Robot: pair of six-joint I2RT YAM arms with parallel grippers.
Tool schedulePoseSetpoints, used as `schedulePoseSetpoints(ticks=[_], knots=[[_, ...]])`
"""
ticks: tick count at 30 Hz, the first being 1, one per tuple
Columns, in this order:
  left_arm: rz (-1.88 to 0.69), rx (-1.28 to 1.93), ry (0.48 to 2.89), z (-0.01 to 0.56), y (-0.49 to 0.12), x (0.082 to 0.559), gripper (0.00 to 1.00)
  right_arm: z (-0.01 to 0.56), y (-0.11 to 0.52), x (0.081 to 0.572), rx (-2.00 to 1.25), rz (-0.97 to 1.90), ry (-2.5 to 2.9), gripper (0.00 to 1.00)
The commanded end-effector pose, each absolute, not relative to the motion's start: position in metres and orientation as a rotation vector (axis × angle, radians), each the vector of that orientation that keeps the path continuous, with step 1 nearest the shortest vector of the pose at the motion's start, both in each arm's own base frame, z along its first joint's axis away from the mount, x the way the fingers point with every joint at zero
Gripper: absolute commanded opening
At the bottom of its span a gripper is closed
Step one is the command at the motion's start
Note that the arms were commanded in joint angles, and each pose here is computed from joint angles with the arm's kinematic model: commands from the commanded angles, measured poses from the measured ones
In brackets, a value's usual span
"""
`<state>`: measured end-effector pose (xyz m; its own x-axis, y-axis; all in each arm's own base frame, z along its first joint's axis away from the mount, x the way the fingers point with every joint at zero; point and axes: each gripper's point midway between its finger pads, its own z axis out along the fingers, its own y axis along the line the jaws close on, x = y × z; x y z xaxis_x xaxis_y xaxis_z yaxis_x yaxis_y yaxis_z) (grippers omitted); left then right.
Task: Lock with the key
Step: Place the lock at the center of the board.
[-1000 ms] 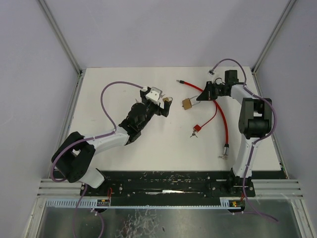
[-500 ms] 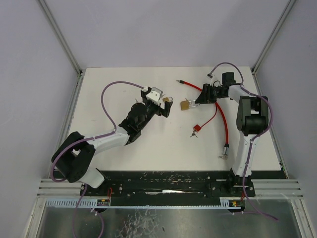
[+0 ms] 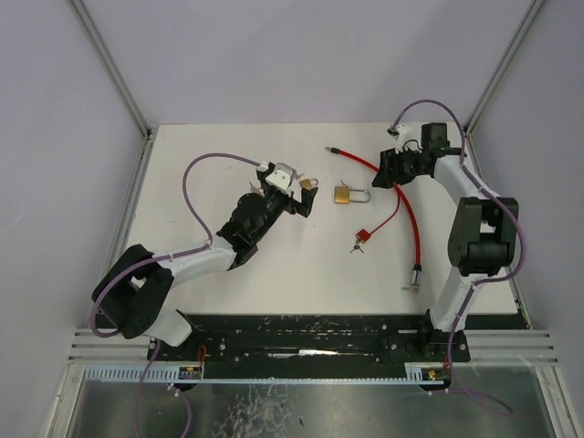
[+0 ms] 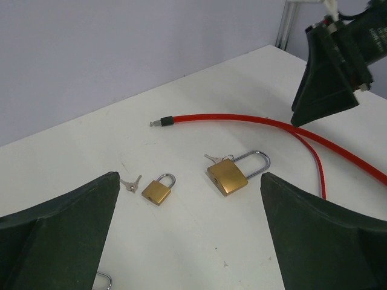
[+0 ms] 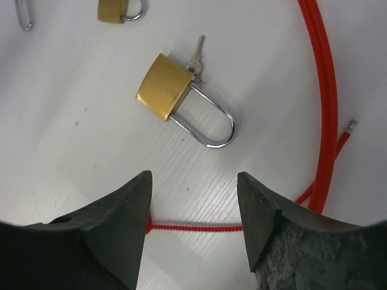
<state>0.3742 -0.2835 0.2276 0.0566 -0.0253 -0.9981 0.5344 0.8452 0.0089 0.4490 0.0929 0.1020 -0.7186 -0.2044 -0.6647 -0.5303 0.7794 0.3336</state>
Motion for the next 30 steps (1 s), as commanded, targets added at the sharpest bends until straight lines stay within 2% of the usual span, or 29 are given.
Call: schedulePoseSetpoints(ticks=[1,5,9,14,20,30], knots=[[-0.496,0.369,1.348,0.260,-0.278,0.364,0.99,0.157,0.098,0.420,-0.761,0.614,2.156,0.64],[-0.534,0.354,1.306,0.267,-0.275,0.355,1.00,0.206,0.104,0.380,-0.893,0.545,1.929,0.65],[-0.606,0.373,1.291,0.268,-0.281,0.346,1.00,0.232,0.103,0.338,-0.989,0.517,1.692,0.81],[-0.707,0.424,1.293,0.268,-0.292,0.337,1.00,0.249,0.083,0.308,-0.881,0.615,1.483,0.99],[-0.979,0.506,1.365,0.256,-0.314,0.327,1.00,0.238,0.085,0.297,-0.873,0.713,1.484,0.99],[-1.132,0.465,1.441,0.242,-0.318,0.321,1.00,0.216,0.064,0.301,-0.846,0.616,1.581,1.00]])
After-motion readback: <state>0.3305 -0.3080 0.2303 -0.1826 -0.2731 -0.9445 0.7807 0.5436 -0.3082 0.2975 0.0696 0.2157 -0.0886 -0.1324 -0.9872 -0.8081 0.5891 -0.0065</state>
